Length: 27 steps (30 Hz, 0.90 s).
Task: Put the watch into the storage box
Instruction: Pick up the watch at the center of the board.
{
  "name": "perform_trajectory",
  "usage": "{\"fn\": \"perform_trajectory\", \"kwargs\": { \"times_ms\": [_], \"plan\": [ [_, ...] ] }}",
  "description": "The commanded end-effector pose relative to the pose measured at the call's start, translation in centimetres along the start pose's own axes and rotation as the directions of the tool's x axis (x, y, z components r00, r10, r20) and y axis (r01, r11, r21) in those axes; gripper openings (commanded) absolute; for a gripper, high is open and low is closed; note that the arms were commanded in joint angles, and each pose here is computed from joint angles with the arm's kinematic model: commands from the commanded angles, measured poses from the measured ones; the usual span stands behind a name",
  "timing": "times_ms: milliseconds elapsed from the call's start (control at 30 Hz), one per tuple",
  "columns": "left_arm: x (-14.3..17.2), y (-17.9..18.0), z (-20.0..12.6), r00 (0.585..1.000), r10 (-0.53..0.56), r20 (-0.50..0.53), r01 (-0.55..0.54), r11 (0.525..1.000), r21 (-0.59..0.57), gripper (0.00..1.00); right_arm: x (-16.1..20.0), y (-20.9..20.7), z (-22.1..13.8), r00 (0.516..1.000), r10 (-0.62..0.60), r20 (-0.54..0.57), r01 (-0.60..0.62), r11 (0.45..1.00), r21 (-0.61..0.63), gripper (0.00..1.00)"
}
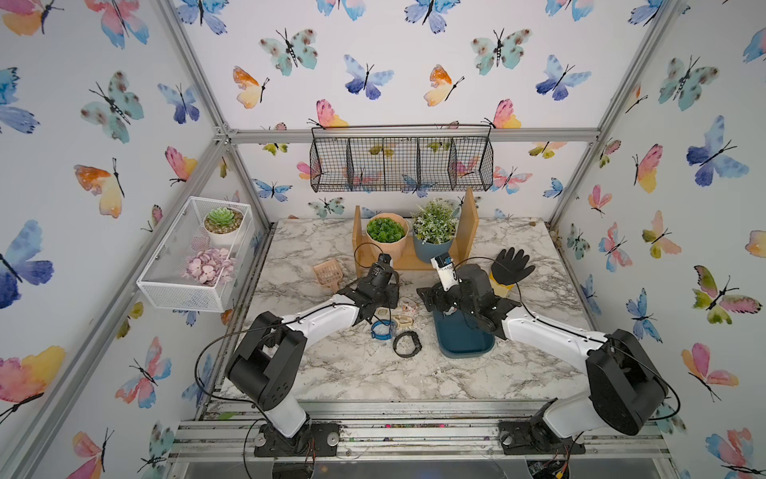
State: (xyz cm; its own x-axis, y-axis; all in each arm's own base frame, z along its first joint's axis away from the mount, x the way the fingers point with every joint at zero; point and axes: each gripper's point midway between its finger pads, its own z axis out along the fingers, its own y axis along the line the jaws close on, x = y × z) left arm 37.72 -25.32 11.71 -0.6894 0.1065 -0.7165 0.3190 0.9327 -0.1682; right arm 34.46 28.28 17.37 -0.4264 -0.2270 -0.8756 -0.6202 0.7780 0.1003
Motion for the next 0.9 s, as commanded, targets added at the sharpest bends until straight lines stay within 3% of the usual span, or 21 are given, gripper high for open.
{"fn": "perform_trajectory", "kwargs": {
  "times_ms": [0, 100, 233, 700, 867],
  "plan": [
    [-0.1, 1.0, 0.1, 1.000, 0.000, -0.009, -0.001, 0.998, -0.055, 0.30, 0.1, -0.6, -0.9, 1.000, -0.006, -0.003, 0.007, 1.000, 0.027, 0.93],
    [0.9, 2.6, 0.6, 0.999, -0.029, -0.028, 0.026, 0.993, -0.113, 0.46, 0.3, -0.6, -0.8, 1.000, -0.010, -0.013, 0.010, 1.000, 0.027, 0.93],
    [1.9, 4.3, 1.2, 0.996, -0.076, -0.050, 0.068, 0.986, -0.152, 0.54, 0.9, -0.5, -0.5, 1.000, -0.011, -0.030, 0.011, 1.000, 0.014, 0.93],
    [5.2, 6.9, 4.1, 0.980, -0.117, -0.161, 0.082, 0.974, -0.211, 0.43, 2.1, -0.3, 0.2, 0.998, -0.007, -0.063, 0.007, 1.000, 0.001, 0.93],
    [6.3, 7.2, 4.5, 0.976, -0.123, -0.182, 0.082, 0.973, -0.218, 0.32, 2.3, -0.3, 0.4, 0.998, -0.007, -0.068, 0.007, 1.000, -0.001, 0.93]
  ]
}}
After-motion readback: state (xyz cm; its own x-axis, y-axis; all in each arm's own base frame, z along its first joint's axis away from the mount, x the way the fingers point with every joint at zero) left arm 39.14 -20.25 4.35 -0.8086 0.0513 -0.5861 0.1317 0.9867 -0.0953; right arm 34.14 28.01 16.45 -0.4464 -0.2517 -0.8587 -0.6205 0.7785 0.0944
